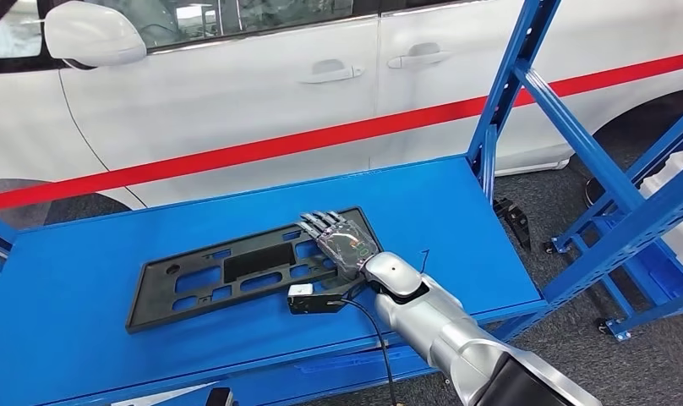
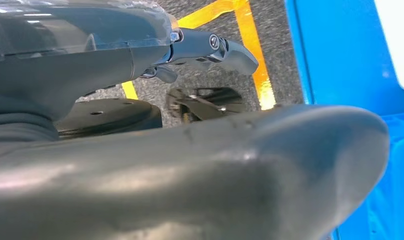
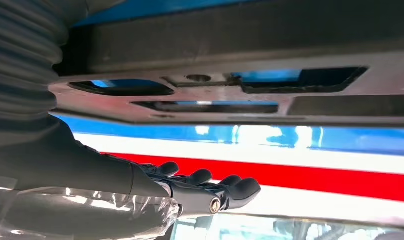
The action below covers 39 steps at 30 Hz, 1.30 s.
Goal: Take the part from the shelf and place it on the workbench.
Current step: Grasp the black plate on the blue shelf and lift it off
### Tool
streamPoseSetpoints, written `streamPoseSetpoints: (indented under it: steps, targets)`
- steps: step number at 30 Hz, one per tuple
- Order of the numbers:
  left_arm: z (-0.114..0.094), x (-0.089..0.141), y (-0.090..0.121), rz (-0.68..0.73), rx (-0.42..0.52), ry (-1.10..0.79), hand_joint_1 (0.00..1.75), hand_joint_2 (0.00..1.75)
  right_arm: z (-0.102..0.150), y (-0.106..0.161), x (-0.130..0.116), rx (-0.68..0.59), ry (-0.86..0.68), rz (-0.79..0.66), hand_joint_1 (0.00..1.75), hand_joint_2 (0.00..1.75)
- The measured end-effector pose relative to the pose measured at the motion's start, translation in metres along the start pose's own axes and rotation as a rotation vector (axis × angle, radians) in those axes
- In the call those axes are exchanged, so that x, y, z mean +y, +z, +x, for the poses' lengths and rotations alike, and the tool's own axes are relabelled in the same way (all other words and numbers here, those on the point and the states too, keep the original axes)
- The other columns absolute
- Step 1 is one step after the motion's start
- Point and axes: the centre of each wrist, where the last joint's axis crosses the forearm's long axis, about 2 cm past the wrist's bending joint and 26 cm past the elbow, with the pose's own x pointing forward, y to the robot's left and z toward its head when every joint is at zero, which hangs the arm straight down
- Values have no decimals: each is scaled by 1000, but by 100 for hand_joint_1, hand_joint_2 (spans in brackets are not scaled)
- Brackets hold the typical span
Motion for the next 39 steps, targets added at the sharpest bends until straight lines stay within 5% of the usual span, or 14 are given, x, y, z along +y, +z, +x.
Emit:
streamPoseSetpoints:
  steps: [7,10,11,14,39]
  targets:
    - [0,0,0,-2,-3,0,0,0,-2,2,3,-3,-63,28,0,0]
    - [0,0,0,-1,-8,-1,0,0,-3,3,3,-4,-94,40,0,131]
    - [0,0,0,2,-8,-2,0,0,-3,3,3,-4,-94,42,44,175]
    - [0,0,0,10,-8,0,0,0,-3,3,3,-1,-88,44,175,175]
    - [0,-1,0,35,3,25,0,0,-10,-1,-8,40,-133,-57,175,175]
